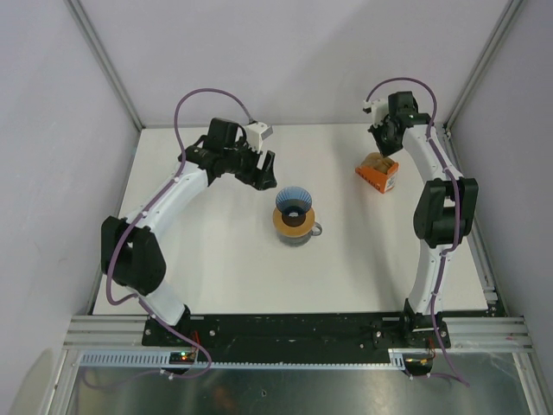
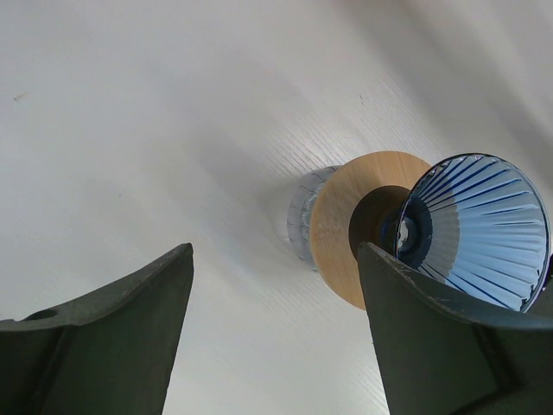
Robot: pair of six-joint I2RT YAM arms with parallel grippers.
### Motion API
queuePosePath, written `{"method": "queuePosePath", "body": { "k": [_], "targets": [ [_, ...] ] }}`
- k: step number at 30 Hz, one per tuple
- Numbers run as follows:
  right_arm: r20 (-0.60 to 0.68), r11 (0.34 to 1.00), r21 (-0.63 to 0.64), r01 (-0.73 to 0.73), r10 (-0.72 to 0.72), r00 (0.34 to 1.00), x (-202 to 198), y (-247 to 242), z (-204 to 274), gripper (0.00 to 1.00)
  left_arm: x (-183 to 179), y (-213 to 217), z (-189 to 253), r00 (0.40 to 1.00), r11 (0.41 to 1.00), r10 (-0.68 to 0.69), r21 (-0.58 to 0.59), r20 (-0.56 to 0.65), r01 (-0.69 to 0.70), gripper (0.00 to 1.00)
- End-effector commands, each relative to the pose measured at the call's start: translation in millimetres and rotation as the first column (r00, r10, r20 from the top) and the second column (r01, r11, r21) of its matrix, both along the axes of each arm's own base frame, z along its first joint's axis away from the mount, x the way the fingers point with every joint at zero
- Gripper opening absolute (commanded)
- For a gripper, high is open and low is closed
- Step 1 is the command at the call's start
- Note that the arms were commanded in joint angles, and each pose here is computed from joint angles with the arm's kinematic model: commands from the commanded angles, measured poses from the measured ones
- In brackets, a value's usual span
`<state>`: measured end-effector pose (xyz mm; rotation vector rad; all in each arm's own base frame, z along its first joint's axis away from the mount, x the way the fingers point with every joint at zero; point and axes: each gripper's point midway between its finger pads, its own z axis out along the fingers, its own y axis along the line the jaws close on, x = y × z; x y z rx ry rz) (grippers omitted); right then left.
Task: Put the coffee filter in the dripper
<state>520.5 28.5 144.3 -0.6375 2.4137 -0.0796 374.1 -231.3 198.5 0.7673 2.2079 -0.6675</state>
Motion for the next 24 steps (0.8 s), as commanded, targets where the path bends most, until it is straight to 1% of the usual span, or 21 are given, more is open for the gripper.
{"method": "queuePosePath", "body": {
  "k": [1,11,24],
  "targets": [
    [0.043,1.000,-0.022,-0.008,0.008,0.999,8.2,-1.6,16.1,0.00,8.1,2.0,11.5,0.999,1.000,-0.005,-0.005,0.047,0.005,0.81],
    [0.137,0.999,-0.037,0.003,0.002,0.991,10.9,-5.0,52.4,0.00,8.3,2.1,11.2,0.999,1.000,-0.006,-0.006,0.045,0.007,0.81],
    [0.284,1.000,-0.025,0.017,-0.009,0.959,7.6,-5.0,111.4,0.00,8.5,2.3,14.6,0.998,1.000,-0.006,-0.008,0.055,0.006,0.81]
  ]
}}
